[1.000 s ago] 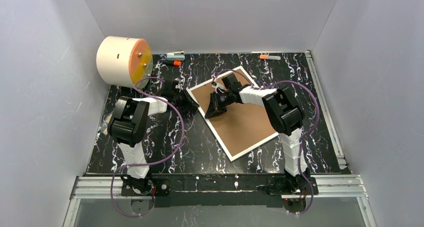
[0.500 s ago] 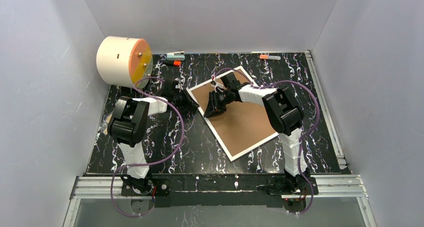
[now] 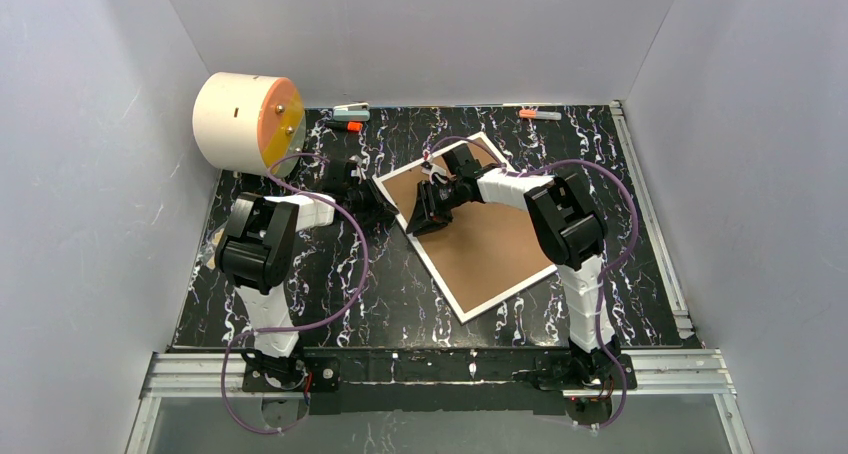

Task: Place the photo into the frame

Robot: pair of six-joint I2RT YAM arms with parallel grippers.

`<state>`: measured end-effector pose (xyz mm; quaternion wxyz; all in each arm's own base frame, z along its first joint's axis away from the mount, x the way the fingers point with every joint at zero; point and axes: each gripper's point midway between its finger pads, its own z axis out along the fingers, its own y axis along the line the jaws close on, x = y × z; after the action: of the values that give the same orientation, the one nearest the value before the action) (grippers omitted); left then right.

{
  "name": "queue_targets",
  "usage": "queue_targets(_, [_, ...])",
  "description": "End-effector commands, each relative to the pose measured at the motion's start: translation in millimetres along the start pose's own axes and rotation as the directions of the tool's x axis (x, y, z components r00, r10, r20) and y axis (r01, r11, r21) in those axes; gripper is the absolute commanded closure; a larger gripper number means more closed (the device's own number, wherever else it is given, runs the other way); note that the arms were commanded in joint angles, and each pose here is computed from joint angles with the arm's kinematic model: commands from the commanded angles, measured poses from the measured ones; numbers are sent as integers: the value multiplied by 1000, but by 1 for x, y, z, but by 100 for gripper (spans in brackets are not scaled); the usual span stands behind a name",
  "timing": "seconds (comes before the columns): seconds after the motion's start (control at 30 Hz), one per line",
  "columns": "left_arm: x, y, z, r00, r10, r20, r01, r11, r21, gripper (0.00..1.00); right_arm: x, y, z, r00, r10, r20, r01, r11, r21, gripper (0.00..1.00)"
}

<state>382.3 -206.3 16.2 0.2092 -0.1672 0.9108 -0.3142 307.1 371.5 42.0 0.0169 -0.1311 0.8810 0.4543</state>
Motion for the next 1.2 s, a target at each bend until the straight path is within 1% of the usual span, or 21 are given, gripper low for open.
queue_targets(0.0, [70,116,-4,983,-45,-178,-31,914,-404,88,31,-120,1,992,129,-11,-117,929,351,57])
queue_targets(0.27, [68,117,-4,983,-40,-178,-37,911,-411,88,38,-136,-1,990,140,-11,-124,908,399,54])
queue_targets(0.47, [69,121,-5,983,-33,-183,-49,903,-426,88,38,-142,-7,989,151,2,-139,907,397,54])
queue_targets(0.7, [70,124,-5,983,-33,-183,-51,899,-436,88,39,-142,-9,993,119,-10,-106,915,389,54])
queue_targets(0.9, [70,126,-7,983,-31,-180,-54,895,-443,88,40,-148,-13,995,97,-14,-83,911,403,56])
queue_targets(1.03, [70,125,-8,983,-30,-180,-53,895,-443,88,34,-139,-14,996,86,2,-80,921,382,56])
queue_targets(1.1, [70,124,-7,983,-29,-179,-53,899,-436,88,25,-127,-18,997,70,25,-74,930,359,56])
queue_targets(1.17, [69,118,-5,983,-25,-181,-52,911,-410,87,6,-106,-27,997,28,67,-50,940,338,56])
